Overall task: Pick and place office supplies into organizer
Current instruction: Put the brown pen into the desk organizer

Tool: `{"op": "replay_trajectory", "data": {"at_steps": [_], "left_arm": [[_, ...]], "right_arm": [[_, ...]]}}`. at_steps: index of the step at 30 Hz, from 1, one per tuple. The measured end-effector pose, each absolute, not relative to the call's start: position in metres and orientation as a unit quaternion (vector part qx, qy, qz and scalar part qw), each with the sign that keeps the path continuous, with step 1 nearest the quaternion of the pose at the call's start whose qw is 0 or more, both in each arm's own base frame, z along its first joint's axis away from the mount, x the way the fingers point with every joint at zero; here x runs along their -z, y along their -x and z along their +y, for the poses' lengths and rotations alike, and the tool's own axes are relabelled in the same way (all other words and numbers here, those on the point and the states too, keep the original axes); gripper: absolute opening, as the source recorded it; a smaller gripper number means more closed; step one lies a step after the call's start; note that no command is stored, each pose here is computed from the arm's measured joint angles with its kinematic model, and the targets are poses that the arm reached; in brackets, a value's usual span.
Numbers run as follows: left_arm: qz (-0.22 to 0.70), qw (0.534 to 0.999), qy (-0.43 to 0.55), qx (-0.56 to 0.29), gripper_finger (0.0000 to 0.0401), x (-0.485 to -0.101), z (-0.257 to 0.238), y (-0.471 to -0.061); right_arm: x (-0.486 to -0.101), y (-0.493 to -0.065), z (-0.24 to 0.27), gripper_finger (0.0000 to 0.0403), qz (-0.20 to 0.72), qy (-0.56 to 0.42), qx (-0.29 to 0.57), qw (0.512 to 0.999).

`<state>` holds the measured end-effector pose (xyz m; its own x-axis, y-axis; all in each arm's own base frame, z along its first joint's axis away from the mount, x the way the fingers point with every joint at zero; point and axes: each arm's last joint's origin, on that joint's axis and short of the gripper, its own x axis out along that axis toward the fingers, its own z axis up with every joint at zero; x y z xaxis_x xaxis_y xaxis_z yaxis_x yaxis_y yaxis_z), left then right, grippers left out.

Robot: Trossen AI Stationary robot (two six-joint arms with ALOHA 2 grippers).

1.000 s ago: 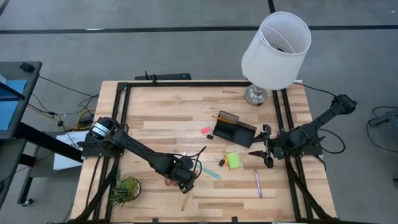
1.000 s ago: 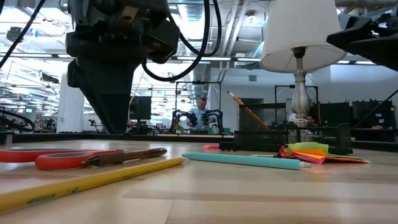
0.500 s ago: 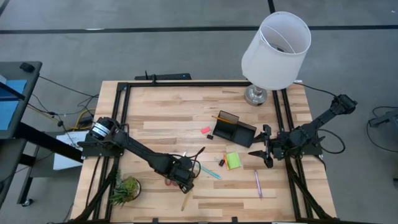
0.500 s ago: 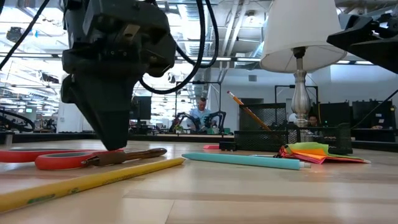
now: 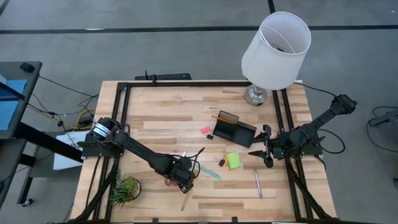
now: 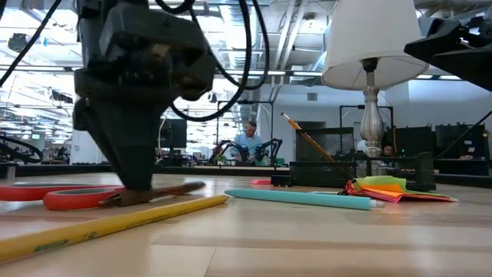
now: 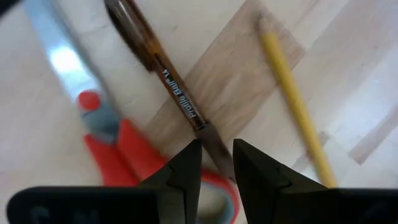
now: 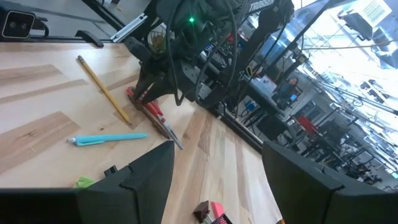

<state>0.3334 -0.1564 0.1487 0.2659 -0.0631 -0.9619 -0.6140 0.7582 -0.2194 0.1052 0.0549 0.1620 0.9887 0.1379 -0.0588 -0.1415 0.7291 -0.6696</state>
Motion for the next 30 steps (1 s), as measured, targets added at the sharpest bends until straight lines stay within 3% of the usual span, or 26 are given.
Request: {"op": "replay_trajectory", "data": {"at_steps": [9,14,25,30], "left_arm": [[0.582,0.737,0.293,-0.182,0.0083,-0.138,-0.159,-0.337],[0.591,0.745,0.262,-0.163,0.0081,-0.137,-0.16,-0.336],[0.603,0.758,0.207,-0.136,0.0013,-0.135,-0.157,-0.336],[0.604,0.77,0.172,-0.113,0.0013,-0.138,-0.151,-0.337]], "right_arm": [[-0.163,-0.105,0.055,0.024,-0.002,0.342,-0.076,0.936],[-0.174,-0.105,0.055,0.024,-0.049,0.295,-0.056,0.953],[-0.195,-0.113,0.048,0.024,-0.054,0.227,-0.014,0.972],[-0.204,-0.119,0.047,0.024,-0.05,0.221,-0.005,0.974]]}}
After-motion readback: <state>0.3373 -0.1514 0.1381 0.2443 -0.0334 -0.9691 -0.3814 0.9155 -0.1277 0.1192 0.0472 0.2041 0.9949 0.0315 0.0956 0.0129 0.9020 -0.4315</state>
